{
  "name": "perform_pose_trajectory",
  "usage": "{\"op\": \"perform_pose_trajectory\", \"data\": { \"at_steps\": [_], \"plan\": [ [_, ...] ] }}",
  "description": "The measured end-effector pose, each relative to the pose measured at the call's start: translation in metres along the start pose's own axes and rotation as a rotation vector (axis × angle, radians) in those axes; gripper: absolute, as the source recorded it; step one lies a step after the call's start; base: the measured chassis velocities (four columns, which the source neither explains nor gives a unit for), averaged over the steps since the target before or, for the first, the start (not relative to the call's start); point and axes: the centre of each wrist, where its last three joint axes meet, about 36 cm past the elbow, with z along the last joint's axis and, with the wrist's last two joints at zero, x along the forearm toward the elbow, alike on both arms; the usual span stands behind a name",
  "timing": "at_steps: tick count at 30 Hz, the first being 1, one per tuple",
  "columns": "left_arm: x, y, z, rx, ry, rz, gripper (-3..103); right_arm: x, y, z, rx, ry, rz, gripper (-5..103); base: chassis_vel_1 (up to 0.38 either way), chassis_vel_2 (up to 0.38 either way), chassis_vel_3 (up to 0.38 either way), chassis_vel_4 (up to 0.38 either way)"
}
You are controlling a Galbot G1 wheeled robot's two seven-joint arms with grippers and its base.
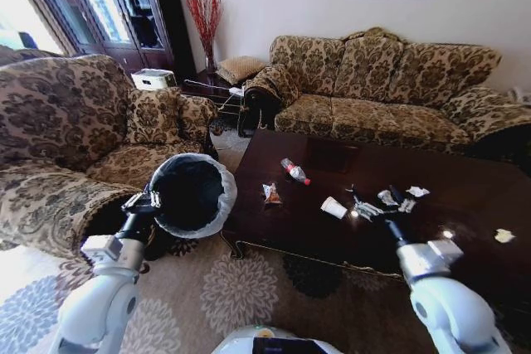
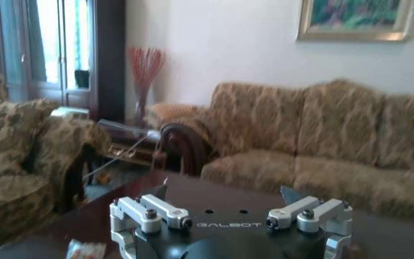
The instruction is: Move to the front of the table and place the trash on the table into the trash bin.
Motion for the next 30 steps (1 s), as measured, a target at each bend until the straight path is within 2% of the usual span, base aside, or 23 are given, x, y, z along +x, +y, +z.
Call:
{"op": "perform_pose_trajectory", "data": {
  "at_steps": [3, 5, 7, 8, 13, 15, 18, 19, 22, 30],
  "plan": [
    [-0.014, 0.003, 0.002, 0.008, 0.002, 0.034, 1, -0.021, 0.014, 0.035, -0.009, 0.091, -0.05, 100, 0.0, 0.0, 0.0, 0.0],
    [-0.017, 0.005, 0.004, 0.005, 0.009, 0.036, 1, -0.03, 0.021, 0.045, -0.006, 0.108, -0.076, 100, 0.0, 0.0, 0.0, 0.0],
    [-0.025, 0.012, 0.011, -0.01, 0.038, 0.03, 1, -0.058, 0.046, 0.069, -0.023, 0.126, -0.163, 100, 0.0, 0.0, 0.0, 0.0],
    [-0.025, 0.012, 0.011, -0.01, 0.038, 0.03, 1, -0.058, 0.046, 0.069, -0.023, 0.126, -0.163, 100, 0.0, 0.0, 0.0, 0.0],
    [-0.049, 0.027, 0.02, -0.038, 0.042, 0.008, 1, -0.123, 0.094, 0.095, -0.075, 0.15, -0.263, 100, 0.0, 0.0, 0.0, 0.0],
    [-0.051, 0.028, 0.021, -0.038, 0.041, 0.008, 1, -0.13, 0.101, 0.094, -0.087, 0.154, -0.267, 100, 0.0, 0.0, 0.0, 0.0],
    [-0.062, 0.032, 0.022, -0.028, 0.033, 0.006, 1, -0.169, 0.142, 0.088, -0.141, 0.191, -0.28, 100, 0.0, 0.0, 0.0, 0.0],
    [-0.062, 0.032, 0.022, -0.028, 0.033, 0.006, 1, -0.169, 0.142, 0.088, -0.141, 0.191, -0.28, 100, 0.0, 0.0, 0.0, 0.0],
    [-0.064, 0.033, 0.022, -0.021, 0.036, 0.008, 1, -0.194, 0.162, 0.09, -0.177, 0.208, -0.254, 100, 0.0, 0.0, 0.0, 0.0],
    [-0.06, 0.031, 0.02, -0.011, 0.033, 0.016, 1, -0.218, 0.173, 0.1, -0.188, 0.254, -0.225, 100, 0.0, 0.0, 0.0, 0.0]
  ]
}}
